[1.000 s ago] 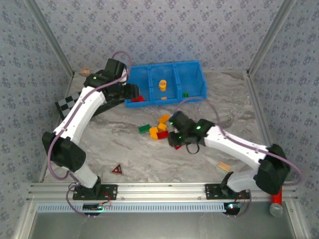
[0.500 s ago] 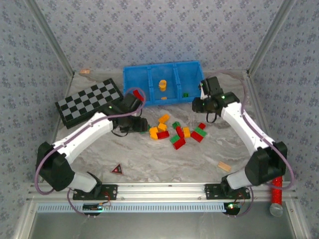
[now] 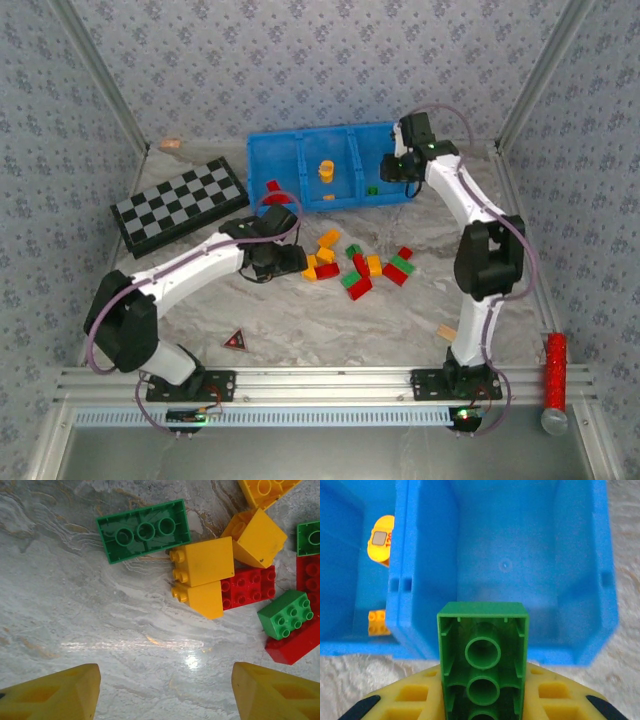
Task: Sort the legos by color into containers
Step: Place the lego in the container.
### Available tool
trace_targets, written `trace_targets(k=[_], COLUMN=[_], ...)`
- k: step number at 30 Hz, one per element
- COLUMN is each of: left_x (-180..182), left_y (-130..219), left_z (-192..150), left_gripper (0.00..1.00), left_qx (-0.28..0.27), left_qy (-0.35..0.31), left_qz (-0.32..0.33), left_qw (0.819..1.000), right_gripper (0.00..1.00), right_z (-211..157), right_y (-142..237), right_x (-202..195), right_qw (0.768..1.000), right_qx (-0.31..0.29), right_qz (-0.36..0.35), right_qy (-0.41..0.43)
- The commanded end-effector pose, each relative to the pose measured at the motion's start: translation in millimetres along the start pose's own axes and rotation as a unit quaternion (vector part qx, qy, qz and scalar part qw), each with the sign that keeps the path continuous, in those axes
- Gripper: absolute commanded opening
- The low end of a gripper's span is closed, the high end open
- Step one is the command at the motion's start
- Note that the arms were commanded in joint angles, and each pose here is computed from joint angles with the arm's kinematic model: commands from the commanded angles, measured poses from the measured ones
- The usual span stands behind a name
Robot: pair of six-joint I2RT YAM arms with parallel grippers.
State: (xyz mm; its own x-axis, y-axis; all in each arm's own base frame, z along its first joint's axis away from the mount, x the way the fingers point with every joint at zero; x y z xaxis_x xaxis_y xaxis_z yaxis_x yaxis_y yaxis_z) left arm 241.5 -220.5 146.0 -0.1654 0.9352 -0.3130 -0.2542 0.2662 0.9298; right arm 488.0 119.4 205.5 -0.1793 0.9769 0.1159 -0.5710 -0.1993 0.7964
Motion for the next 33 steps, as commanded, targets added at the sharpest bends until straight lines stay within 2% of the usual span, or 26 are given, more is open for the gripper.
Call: trace_targets(k=[1, 9, 16, 24, 29, 33], left_x=[-7.6, -20.9, -30.6, -36.2, -33.7, -32.8], left_y=[-8.2, -29.0, -42.6, -53.6, -59.9, -65.6], left_z=[-3.1, -1.9, 2.4, 4.1, 2.4, -0.2], left_gripper=[0.7, 0.71, 0.71, 0.71, 0.72, 0.72], left_qx=[0.012, 0.025, 0.039, 0.052, 0.061, 0.068], left_qy=[0.027, 0.045, 0.044, 0.044, 0.045, 0.047], left_qz=[-0.008, -0.011, -0.001, 0.005, 0.015, 0.018], left_qw=[1.0, 0.999, 0.998, 0.998, 0.997, 0.996], right_gripper=[0.26, 0.28, 0.33, 0.4, 0.48, 0.51], right_z=[15.4, 23.7, 15.4, 10.8, 11.9, 12.5], right_y=[-17.3, -69.4, -97.2, -109.2, -106.5, -102.7], right_x=[-4.7, -8.3, -12.3, -16.0, -15.8, -13.6], right_qw=[1.0, 0.999, 0.998, 0.998, 0.998, 0.998], right_qx=[-0.003, 0.021, 0.039, 0.046, 0.043, 0.041], right_qz=[0.003, -0.005, -0.005, -0.007, -0.008, -0.005], right_qy=[0.016, 0.039, 0.043, 0.045, 0.043, 0.042])
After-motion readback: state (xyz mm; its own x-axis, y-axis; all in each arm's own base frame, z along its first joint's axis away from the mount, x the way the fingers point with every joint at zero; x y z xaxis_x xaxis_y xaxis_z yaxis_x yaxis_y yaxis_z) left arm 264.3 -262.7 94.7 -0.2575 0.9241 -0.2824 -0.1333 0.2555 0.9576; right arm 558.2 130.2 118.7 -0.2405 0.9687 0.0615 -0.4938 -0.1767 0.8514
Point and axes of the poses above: each hand's point on the last joint's axis, 136 mm out from that joint toward the fingers, its own y axis back along the fingers, its own x axis along the line the jaws close on, z = x × y, the point moved 4 cm from there along y, back along the fingers, and after that the axes turned 3 degrees about y, right-handed, at the moved point
